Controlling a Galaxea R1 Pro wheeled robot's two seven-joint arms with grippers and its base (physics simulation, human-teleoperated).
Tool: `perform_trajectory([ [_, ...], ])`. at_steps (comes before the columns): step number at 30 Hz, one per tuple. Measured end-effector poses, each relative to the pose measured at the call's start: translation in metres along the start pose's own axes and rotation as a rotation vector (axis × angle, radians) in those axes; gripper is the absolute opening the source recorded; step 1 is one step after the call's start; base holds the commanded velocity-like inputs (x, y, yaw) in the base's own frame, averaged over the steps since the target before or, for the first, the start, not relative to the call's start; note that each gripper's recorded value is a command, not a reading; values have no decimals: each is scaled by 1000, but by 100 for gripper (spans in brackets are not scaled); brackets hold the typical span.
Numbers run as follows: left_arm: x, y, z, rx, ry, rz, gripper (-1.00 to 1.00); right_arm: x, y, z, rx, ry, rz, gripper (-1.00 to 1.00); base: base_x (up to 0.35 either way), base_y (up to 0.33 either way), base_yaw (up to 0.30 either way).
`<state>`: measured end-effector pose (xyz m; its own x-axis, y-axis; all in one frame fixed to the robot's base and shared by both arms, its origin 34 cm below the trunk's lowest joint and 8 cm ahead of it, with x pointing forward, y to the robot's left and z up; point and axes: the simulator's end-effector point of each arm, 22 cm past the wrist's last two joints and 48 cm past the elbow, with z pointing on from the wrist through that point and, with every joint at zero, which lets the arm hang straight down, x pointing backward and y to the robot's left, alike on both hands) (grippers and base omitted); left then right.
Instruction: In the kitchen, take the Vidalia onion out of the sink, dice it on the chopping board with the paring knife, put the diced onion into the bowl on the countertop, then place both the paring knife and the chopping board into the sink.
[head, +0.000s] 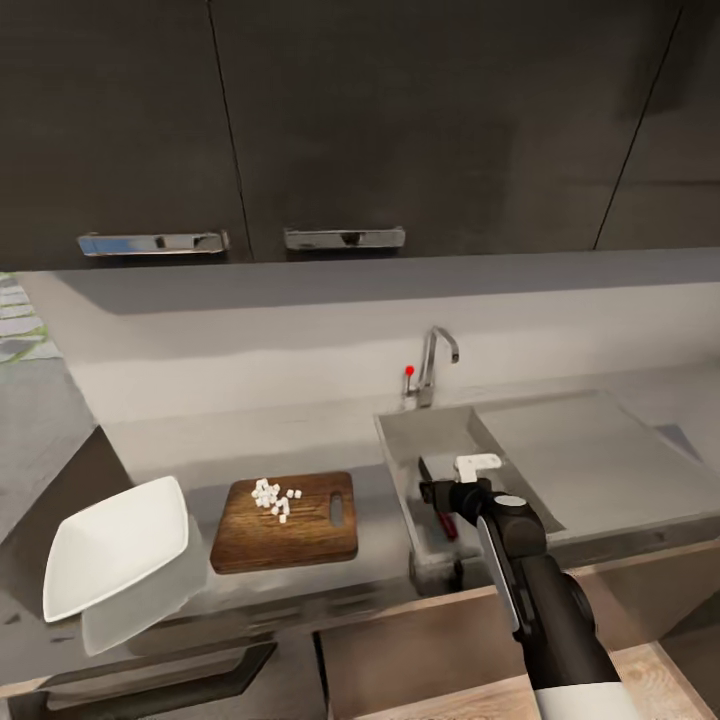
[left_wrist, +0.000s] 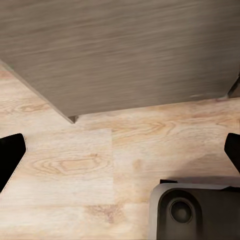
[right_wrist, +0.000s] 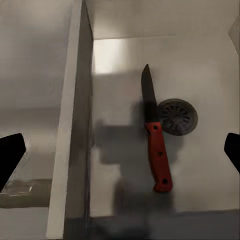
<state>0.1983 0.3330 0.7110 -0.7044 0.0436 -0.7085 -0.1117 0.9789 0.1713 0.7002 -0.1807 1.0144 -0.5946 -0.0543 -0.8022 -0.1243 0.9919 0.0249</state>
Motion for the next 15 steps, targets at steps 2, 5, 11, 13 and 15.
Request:
perform_trajectory([
  [2,0,0,0,0,0,0,100,0,0,0,-1,1,1,100,-6,305,0],
  [5,0,0,0,0,1,0,100,1,1,0,-1,3,0,100,-2,306,0],
  [11,0,0,0,0,0,0,100,2,1,1,-1,5,0,100,0,306,0],
  [13,0,0,0,0,-1,0,100,2,1,1,0,5,0,100,0,306,0],
  [15,0,0,0,0,0,0,100,3,1,1,1,7,0,100,0,306,0],
])
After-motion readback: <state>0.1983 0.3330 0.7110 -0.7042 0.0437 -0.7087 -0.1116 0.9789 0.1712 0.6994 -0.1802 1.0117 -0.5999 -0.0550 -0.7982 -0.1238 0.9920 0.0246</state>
